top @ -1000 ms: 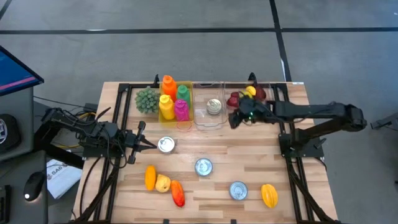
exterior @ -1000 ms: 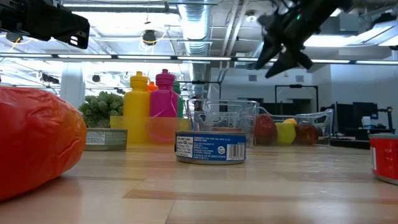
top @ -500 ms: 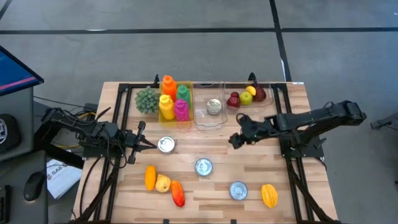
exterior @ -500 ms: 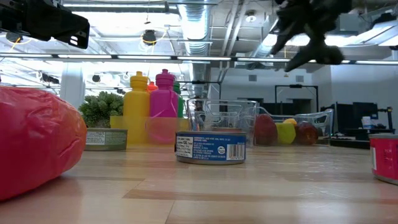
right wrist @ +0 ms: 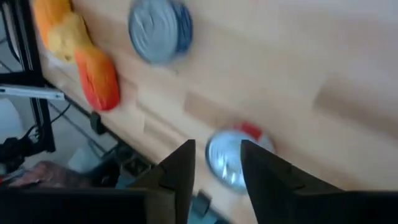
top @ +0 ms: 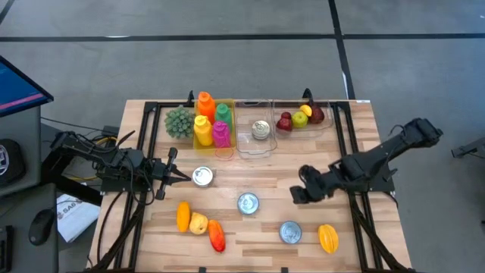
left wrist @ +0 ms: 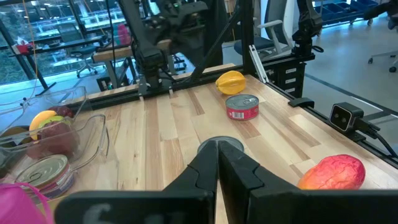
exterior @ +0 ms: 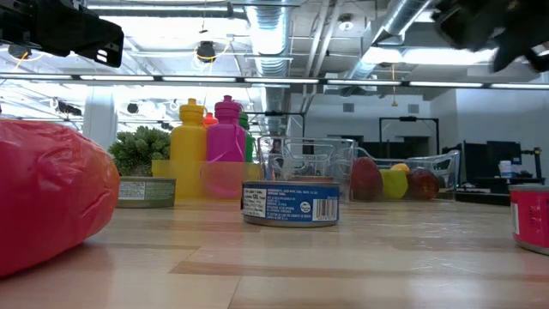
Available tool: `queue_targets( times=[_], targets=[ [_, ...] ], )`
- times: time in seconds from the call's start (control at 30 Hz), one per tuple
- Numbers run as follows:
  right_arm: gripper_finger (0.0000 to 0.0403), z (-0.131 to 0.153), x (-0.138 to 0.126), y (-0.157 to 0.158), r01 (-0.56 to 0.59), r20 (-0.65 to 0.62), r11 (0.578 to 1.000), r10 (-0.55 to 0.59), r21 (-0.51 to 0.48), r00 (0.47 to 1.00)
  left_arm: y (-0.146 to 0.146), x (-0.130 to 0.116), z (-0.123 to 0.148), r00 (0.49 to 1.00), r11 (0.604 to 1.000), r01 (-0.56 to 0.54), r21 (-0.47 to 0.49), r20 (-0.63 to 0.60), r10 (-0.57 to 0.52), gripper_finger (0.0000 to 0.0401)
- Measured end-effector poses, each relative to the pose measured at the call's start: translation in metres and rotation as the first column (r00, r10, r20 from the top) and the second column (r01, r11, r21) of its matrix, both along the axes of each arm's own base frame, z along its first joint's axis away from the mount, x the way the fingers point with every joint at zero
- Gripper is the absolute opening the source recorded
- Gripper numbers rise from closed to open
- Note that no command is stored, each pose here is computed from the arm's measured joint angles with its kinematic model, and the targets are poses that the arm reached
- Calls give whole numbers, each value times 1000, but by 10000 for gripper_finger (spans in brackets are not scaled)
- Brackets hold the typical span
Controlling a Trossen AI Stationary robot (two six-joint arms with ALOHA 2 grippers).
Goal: Pick & Place Food Item
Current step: Put the yellow starfruit into the right transparent bin
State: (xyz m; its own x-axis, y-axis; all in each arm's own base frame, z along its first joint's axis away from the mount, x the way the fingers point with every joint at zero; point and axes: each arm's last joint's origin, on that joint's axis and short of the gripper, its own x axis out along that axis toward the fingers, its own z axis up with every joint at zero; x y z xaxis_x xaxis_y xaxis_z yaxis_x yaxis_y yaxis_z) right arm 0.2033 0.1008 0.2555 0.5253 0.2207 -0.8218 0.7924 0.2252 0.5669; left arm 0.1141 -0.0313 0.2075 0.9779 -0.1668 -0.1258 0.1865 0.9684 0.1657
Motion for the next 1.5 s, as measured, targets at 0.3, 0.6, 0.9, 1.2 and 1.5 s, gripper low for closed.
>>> queue_targets(
  times=[0.3,0.6,0.9,1.2,1.5],
  targets=[
    [112,0,-19,32,37,-75,991,-27,132,997,0,0,0,1000,1000,0,0,0,0,2],
    [112,-4,-36,43,108,-191,983,-79,146,978,0,0,1,1000,1000,4,29,19,-5,2],
    [111,-8,-41,37,152,-258,984,-124,93,958,0,1,7,996,998,5,59,84,-10,2],
    [111,-7,-41,39,107,-234,990,-84,91,969,0,1,8,996,997,5,78,93,-12,2],
    [111,-7,-39,37,-26,-190,999,32,35,981,0,1,8,996,997,5,78,93,-12,2]
  ],
)
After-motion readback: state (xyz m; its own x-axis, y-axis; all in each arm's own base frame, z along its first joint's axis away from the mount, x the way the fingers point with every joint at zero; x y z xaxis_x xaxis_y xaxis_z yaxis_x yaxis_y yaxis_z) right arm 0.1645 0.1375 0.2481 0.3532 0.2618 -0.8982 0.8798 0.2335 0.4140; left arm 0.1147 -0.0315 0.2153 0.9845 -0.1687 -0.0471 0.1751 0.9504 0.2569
